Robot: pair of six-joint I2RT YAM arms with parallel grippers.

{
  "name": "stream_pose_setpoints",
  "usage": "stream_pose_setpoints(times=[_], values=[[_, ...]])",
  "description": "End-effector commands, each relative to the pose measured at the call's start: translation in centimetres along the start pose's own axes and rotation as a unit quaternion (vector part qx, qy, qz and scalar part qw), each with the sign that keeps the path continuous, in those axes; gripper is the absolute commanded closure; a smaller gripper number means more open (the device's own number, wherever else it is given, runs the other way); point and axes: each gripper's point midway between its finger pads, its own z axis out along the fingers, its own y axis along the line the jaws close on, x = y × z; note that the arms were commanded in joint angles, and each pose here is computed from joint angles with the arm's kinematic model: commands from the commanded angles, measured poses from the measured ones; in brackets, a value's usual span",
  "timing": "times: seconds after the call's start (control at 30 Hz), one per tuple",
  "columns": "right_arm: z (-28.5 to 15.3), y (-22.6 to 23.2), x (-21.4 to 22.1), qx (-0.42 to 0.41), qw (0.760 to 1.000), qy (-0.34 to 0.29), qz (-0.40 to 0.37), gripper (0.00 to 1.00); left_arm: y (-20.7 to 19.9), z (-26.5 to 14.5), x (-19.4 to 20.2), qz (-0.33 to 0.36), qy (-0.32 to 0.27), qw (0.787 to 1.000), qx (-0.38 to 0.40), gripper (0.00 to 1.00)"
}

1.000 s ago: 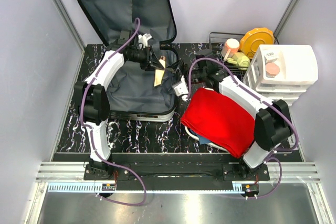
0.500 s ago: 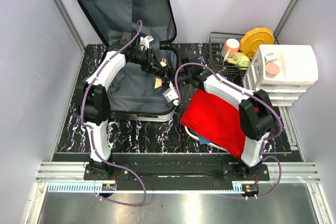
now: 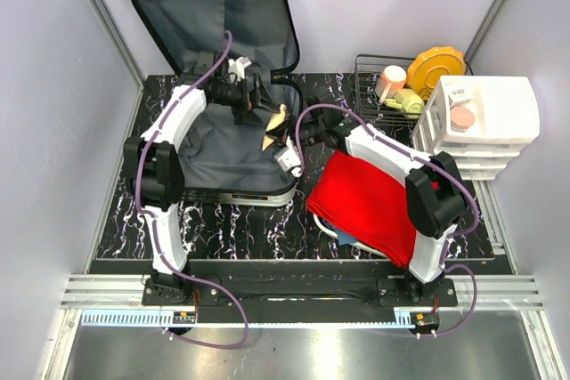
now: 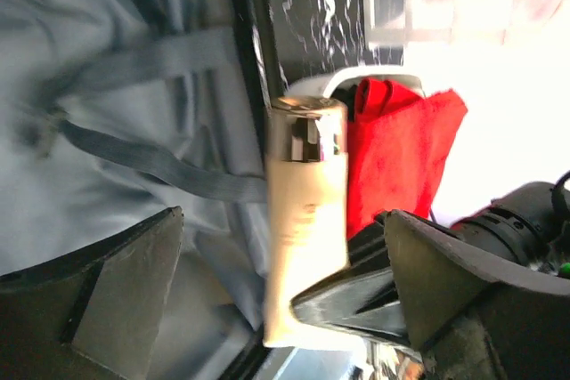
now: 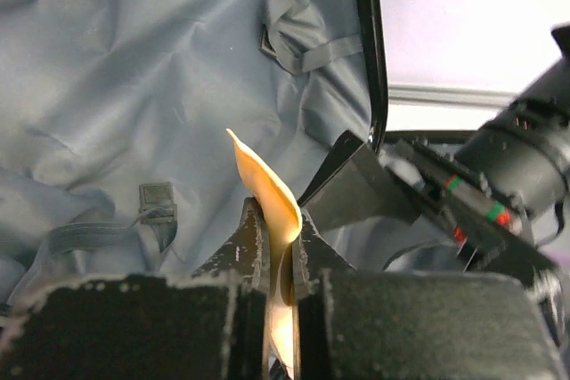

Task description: Open, take out, and arrange the luggage

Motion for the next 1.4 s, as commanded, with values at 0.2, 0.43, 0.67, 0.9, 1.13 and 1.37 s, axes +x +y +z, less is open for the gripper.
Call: stream_pose_setpoints(times=[0.2,0.43,0.67,0.9,1.13,1.37], values=[[-16.8,-16.6,1.1,0.298,0.908,0.112,0.272,1.00,-2.9,-12.8,-11.5,0.217,-0.258,0.941,-0.036,0.01],[-39.1,-19.7,5.3,0.559,0.658,0.194,0.466,1.00,-5.4,-13.2,-11.5,0.248,-0.274,0.929,-0.009,0.01],[-62.4,-14.2,3.1,0.737,0.433,0.242,0.460,1.00,-9.6,-11.3,-9.7,0.306,-0.259,0.915,0.032,0.01],[-70.0,-8.6,2.1,0.777,0.347,0.260,0.455,1.00,-10.5,-9.7,-8.5,0.298,-0.240,0.921,0.071,0.01],[-68.9,-5.2,6.3,0.754,0.344,0.218,0.515,1.00,-9.4,-9.0,-7.2,0.295,-0.217,0.928,0.076,0.01],[-68.1,-2.1,11.0,0.742,0.330,0.219,0.541,1.00,-8.0,-8.8,-6.9,0.277,-0.206,0.937,0.058,0.01]])
